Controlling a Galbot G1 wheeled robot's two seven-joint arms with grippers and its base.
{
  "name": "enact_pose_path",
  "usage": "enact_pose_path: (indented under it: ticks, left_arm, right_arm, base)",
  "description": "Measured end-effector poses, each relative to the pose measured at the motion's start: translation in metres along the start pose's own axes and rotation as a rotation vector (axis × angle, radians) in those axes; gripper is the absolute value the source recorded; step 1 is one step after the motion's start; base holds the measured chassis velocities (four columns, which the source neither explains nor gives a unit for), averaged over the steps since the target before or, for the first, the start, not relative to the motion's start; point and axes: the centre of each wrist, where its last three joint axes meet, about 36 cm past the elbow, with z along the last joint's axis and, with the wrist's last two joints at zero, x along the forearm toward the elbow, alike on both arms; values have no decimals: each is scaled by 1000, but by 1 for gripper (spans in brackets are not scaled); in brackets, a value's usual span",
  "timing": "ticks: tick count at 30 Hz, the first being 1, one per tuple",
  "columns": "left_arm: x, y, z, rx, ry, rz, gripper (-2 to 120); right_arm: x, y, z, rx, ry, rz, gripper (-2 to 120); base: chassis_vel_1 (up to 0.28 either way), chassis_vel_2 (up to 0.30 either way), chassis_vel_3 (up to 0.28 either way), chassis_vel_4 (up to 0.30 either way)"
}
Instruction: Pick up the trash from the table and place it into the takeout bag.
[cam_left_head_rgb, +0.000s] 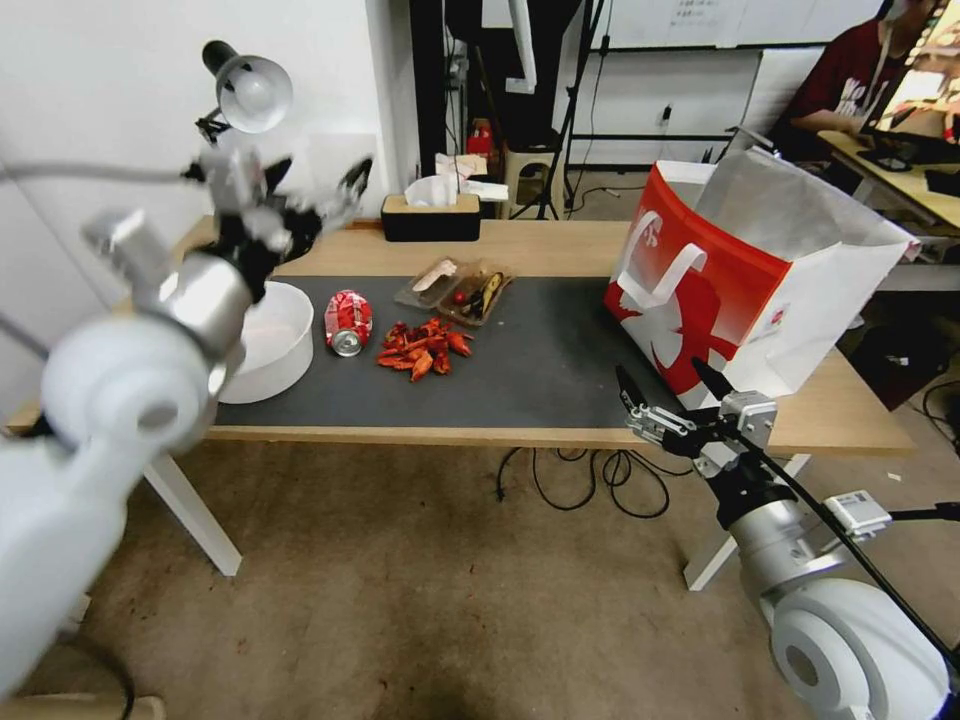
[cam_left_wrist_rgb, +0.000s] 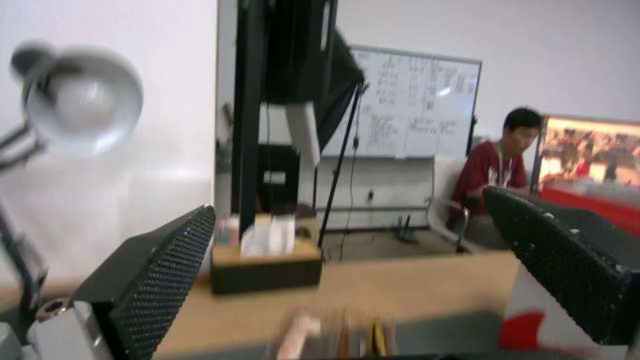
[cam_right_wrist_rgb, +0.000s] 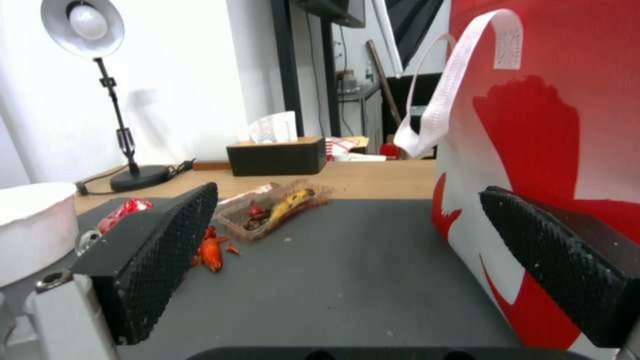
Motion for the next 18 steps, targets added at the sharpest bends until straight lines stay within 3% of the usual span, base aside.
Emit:
enact_pose_path:
  ticks: [1,3,5,8,18]
  left_arm:
    - [0,0,0,0,0,0,100]
    - [20,-5,24,-2,27,-16,100]
    - [26,-6,31,-9,31,-22,100]
    - [51,-15,54,-72,30,-60,100]
    - [85,-24,66,-88,19,-134,100]
  right_arm:
    - [0,0,0,0,0,0,100]
    - [2,0,-1,1,-6,4,100]
    - [2,-1,-1,2,-9,6,100]
    - [4,-1,-4,2,-21,11,100]
    - [6,-2,-4,5,-45,26,100]
  base:
    - [0,0,0,0]
    - [0,0,0,0]
    - [0,0,0,0]
    - [0,0,0,0]
    - [0,0,0,0]
